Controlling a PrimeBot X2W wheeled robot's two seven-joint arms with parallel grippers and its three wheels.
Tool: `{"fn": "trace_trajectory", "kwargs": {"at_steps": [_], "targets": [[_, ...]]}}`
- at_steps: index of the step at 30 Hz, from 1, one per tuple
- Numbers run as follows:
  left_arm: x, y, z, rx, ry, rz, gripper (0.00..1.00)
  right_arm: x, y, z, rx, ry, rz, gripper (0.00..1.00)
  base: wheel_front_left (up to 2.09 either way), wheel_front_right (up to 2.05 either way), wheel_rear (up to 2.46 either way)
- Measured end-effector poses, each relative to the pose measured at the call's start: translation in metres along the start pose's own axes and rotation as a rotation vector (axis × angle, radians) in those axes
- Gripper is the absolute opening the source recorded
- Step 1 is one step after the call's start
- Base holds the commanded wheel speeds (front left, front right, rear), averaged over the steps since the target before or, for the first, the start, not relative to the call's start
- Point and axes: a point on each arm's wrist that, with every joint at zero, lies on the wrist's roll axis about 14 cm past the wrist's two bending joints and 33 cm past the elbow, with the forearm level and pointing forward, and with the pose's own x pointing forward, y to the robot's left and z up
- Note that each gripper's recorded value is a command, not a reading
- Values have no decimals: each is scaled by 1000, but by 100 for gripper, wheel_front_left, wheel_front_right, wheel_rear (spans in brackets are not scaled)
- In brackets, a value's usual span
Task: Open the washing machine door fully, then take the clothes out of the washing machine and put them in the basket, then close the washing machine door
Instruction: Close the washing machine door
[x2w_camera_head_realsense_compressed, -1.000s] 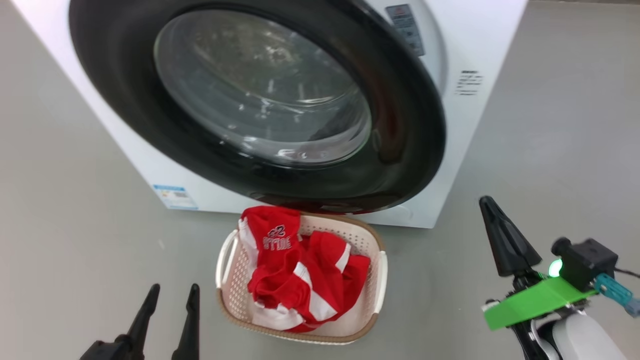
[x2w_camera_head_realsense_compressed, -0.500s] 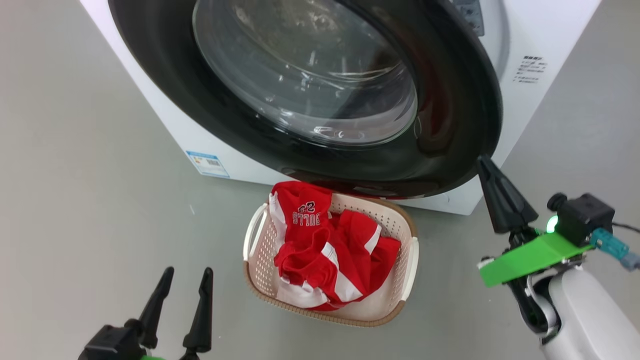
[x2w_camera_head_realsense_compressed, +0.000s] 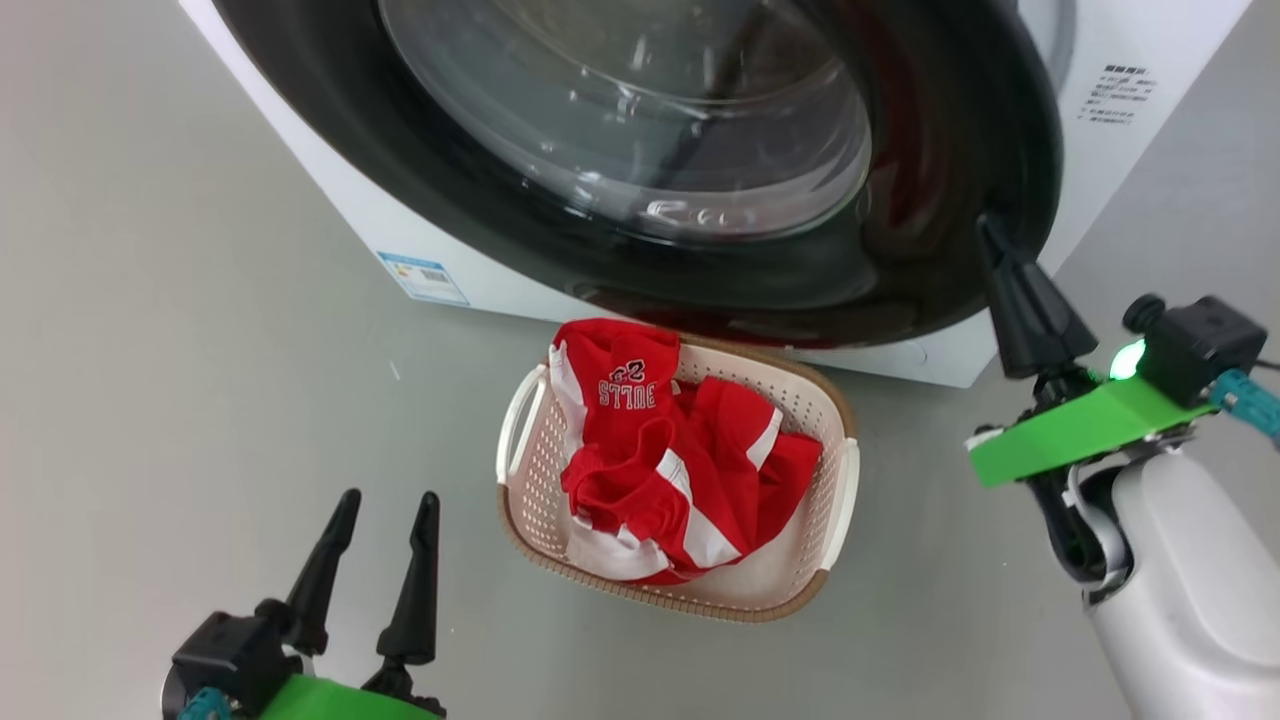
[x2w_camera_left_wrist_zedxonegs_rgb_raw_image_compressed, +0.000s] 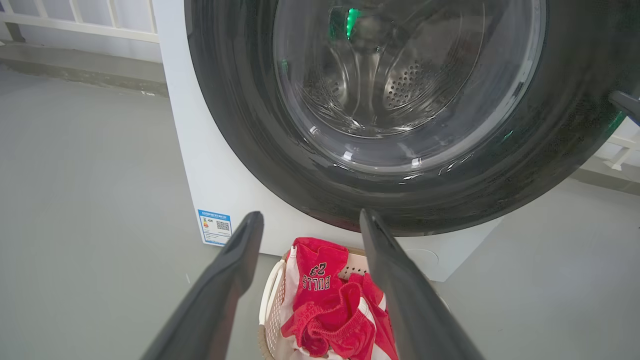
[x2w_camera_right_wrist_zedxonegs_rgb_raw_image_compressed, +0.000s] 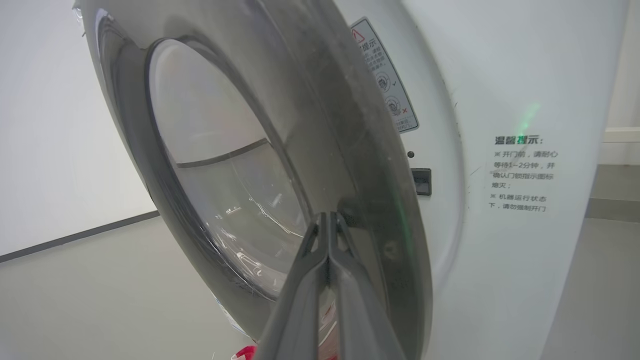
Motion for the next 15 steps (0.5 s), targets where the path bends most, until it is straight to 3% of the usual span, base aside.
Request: {"fn": "trace_trajectory", "kwargs": {"at_steps": [15], "targets": [[16, -1, -5, 4, 14, 0, 100, 42, -25, 16, 19, -84, -36, 0, 0, 0, 0]]}}
